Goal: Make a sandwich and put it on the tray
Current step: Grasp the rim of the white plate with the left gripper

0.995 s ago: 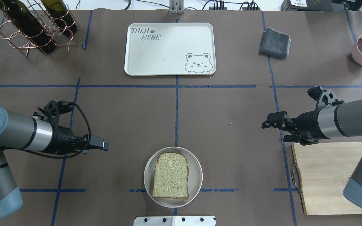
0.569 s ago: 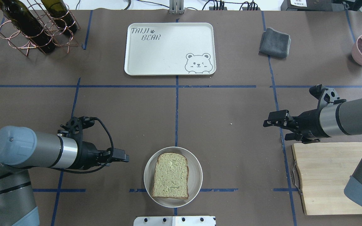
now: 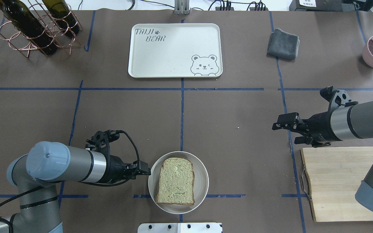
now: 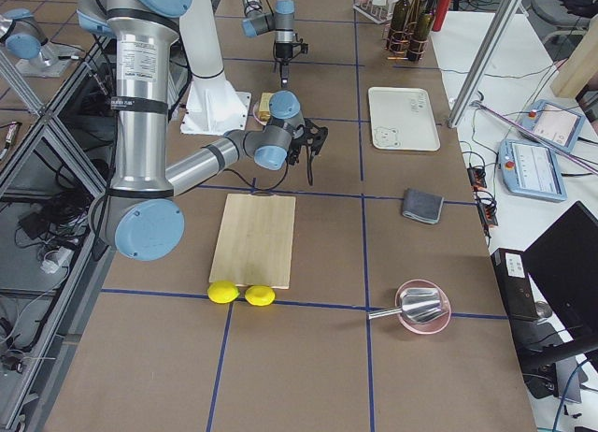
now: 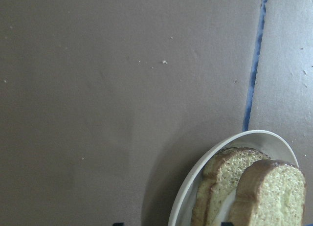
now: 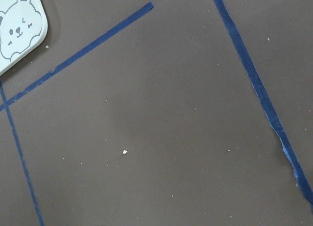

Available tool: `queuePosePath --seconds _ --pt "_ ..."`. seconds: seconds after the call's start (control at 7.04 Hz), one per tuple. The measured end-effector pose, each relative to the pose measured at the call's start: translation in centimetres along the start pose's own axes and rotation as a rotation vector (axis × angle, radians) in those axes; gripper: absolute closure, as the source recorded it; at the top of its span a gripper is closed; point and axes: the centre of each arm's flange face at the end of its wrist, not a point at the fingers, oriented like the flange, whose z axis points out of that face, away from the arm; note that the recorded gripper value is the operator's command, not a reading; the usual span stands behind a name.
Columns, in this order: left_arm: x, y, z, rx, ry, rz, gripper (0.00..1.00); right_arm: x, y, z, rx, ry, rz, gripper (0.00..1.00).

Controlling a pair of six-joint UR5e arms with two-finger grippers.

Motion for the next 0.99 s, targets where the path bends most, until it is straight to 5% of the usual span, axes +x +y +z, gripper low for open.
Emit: queuePosePath --seconds 0.99 --pt "0.4 2.9 3.3 -0.020 -0.016 -0.017 0.56 -0.1 -0.1 0.5 0.002 -0.001 -0.002 0.00"
